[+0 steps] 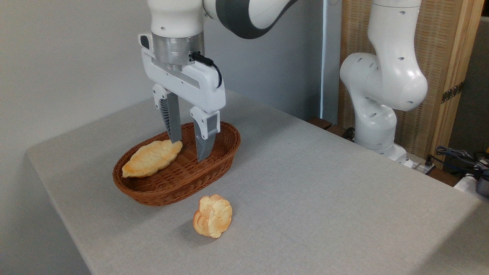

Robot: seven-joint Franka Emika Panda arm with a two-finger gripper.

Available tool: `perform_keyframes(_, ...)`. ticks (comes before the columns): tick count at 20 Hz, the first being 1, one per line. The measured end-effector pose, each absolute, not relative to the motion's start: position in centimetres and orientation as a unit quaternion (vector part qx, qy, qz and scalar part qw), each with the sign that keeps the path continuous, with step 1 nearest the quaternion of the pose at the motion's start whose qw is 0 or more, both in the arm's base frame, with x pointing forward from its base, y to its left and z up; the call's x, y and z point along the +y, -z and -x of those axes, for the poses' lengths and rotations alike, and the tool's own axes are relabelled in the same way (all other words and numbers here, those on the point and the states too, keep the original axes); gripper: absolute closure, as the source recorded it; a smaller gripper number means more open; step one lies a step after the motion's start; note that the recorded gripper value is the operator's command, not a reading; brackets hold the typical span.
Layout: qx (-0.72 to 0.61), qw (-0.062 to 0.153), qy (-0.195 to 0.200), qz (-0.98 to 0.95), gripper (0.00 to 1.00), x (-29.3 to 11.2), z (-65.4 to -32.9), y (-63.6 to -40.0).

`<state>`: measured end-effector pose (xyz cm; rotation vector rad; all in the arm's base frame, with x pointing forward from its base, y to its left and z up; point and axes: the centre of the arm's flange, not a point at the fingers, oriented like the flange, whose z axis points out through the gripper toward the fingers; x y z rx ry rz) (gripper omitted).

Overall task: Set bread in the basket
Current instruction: 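Lower the croissant into the basket and open the gripper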

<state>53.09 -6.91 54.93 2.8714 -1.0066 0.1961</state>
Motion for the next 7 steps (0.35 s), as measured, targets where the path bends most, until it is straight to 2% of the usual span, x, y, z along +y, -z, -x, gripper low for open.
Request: perform_keyframes(7,-0.357,0.041,-0.070,-0.931,0.00,-0.1,-53.6,-54.8)
